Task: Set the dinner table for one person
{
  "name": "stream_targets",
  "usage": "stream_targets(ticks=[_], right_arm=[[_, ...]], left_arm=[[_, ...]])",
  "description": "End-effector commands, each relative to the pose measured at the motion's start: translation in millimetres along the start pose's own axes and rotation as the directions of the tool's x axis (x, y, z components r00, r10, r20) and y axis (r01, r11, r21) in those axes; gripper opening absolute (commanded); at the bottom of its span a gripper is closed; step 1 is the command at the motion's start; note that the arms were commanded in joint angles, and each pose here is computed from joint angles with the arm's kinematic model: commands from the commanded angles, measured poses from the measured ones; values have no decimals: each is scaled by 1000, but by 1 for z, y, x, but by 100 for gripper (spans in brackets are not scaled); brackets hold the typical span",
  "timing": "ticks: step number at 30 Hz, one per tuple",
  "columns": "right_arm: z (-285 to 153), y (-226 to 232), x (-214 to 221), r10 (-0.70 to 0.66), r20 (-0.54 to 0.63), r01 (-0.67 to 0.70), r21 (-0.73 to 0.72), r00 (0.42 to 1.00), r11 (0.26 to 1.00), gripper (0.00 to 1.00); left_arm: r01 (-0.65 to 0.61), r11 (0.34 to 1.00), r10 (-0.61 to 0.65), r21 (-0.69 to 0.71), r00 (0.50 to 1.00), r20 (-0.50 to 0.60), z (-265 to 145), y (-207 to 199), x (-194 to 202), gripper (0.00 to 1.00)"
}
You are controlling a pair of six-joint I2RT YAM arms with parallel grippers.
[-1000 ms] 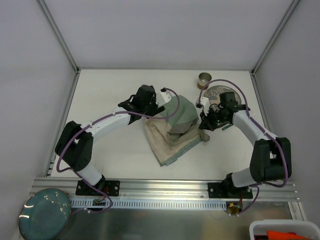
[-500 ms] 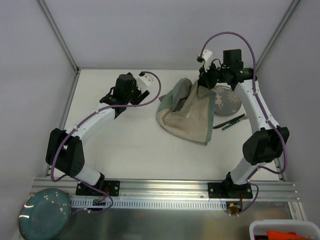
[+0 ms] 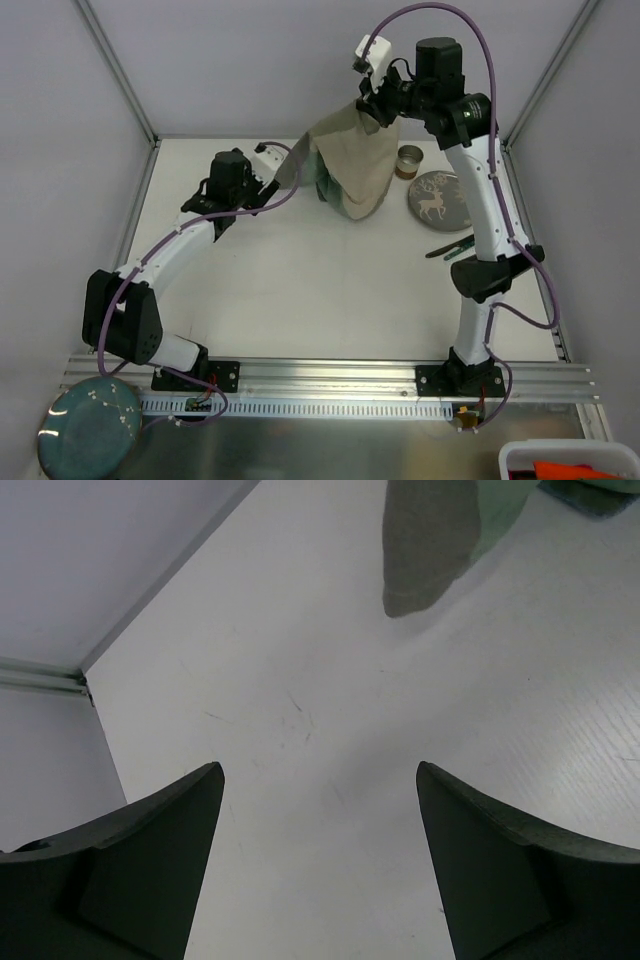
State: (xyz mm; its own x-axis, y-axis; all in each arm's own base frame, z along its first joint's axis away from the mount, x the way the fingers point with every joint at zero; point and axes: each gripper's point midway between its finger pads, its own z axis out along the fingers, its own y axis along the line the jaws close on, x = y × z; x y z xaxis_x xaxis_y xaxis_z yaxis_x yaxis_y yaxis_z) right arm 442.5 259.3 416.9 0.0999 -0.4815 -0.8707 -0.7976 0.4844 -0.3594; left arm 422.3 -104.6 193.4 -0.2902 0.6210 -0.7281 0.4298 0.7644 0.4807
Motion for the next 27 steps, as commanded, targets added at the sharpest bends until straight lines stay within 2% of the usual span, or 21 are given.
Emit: stream_targets(ticks=[1, 4, 8, 12, 14, 15, 19, 22, 24, 27], right_arm=[[-54, 12, -36, -20, 58, 18, 20, 998, 1000, 0], [-64, 29, -19, 1, 13, -1, -14, 1000, 1000, 0], [-80, 76, 41, 44, -99, -53, -95, 994, 994, 0], [-86, 103, 73, 80, -125, -97, -132, 989, 987, 0], [-87, 111, 82, 102, -133, -120, -139, 986, 983, 0], [-88, 119, 90, 116, -141, -137, -153, 983, 979, 0], [-87, 139, 109, 158, -166, -188, -189, 973, 964, 0], [-84, 148, 126, 176, -195, -215, -200, 965, 956, 0], [-81, 150, 133, 181, -208, -224, -205, 961, 953, 0], [-79, 154, 141, 195, -226, -243, -211, 954, 947, 0]], left_arm=[[32, 999, -30, -26, 997, 75, -18, 12, -17, 79], [44, 999, -43, -20, 996, 83, -22, 11, -18, 79], [66, 998, -65, -1, 994, 91, -28, 7, -18, 79], [65, 998, -67, 27, 992, 106, -30, 3, -22, 79], [60, 994, -71, 87, 990, 123, -27, -9, -24, 86], [60, 991, -75, 116, 989, 129, -26, -15, -24, 97], [37, 966, -70, 257, 990, 123, -17, -47, -15, 99], [-30, 901, -35, 433, 989, 141, -25, -87, -1, 98], [-136, 821, 18, 554, 977, 214, -40, -120, 2, 98], [-273, 746, 139, 607, 956, 259, -55, -150, 30, 99]])
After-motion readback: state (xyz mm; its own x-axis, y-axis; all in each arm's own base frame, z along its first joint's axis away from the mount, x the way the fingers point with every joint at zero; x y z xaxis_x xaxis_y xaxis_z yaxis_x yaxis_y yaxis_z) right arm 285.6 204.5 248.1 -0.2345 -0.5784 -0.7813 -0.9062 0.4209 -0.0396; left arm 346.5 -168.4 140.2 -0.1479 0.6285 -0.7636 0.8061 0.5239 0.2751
